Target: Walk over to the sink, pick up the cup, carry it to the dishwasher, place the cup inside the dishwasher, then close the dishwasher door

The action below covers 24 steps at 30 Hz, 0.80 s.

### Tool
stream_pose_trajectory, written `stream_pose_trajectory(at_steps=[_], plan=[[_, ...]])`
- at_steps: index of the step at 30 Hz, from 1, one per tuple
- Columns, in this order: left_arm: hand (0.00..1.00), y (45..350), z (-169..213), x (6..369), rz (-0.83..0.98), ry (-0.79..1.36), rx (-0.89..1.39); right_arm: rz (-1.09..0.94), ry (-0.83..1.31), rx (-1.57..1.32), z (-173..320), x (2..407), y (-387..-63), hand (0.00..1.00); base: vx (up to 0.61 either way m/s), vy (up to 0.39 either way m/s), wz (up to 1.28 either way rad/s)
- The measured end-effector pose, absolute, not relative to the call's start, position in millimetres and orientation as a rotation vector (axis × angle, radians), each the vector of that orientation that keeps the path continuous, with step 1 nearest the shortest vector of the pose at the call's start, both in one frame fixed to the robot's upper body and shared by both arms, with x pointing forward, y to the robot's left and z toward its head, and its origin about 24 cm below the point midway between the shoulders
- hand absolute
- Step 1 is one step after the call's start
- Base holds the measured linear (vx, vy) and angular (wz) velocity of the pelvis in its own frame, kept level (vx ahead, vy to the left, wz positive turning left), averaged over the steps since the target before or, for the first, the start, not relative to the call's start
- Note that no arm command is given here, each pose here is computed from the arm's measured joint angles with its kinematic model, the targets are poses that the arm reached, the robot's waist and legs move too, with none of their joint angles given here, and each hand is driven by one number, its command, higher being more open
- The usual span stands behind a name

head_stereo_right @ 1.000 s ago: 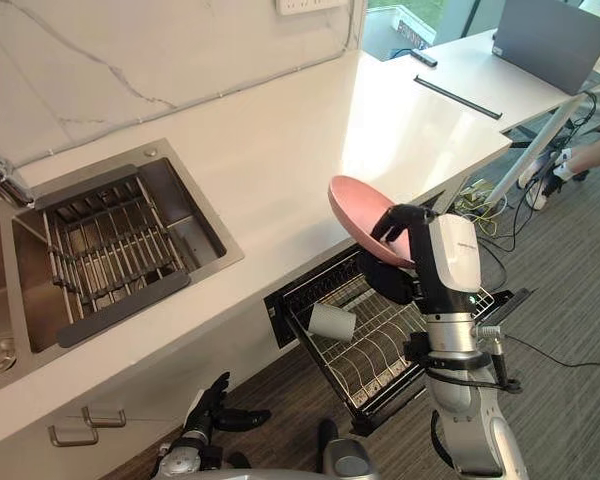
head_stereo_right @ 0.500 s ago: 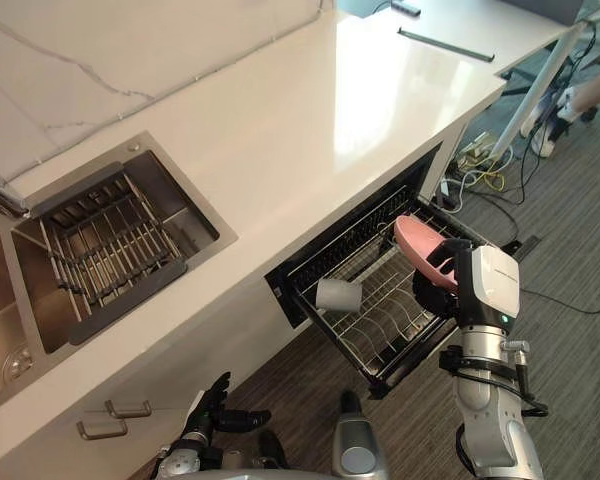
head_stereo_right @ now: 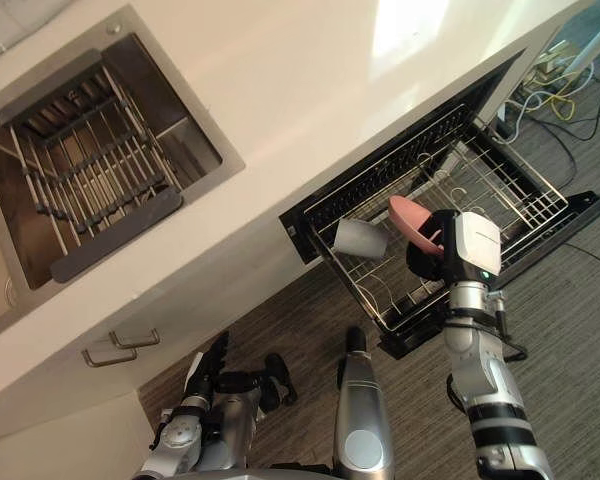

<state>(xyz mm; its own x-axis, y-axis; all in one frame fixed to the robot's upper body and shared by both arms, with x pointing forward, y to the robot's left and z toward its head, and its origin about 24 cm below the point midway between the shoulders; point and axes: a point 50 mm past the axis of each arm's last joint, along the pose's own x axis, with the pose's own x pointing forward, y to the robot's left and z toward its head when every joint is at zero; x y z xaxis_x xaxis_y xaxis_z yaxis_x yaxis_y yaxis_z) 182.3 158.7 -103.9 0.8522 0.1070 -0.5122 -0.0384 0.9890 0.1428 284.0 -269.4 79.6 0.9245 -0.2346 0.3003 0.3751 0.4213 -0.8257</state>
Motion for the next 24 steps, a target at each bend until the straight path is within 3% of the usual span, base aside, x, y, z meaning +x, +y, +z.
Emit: stream_pose_trajectory(at_steps=[24], plan=[[1.0,140.9,-82.0,203.9,0.109,0.427,0.042,-0.591,-0.204,-0.945,125.2,317.4,-285.9,0.0,0.0,-0.003,0.03]])
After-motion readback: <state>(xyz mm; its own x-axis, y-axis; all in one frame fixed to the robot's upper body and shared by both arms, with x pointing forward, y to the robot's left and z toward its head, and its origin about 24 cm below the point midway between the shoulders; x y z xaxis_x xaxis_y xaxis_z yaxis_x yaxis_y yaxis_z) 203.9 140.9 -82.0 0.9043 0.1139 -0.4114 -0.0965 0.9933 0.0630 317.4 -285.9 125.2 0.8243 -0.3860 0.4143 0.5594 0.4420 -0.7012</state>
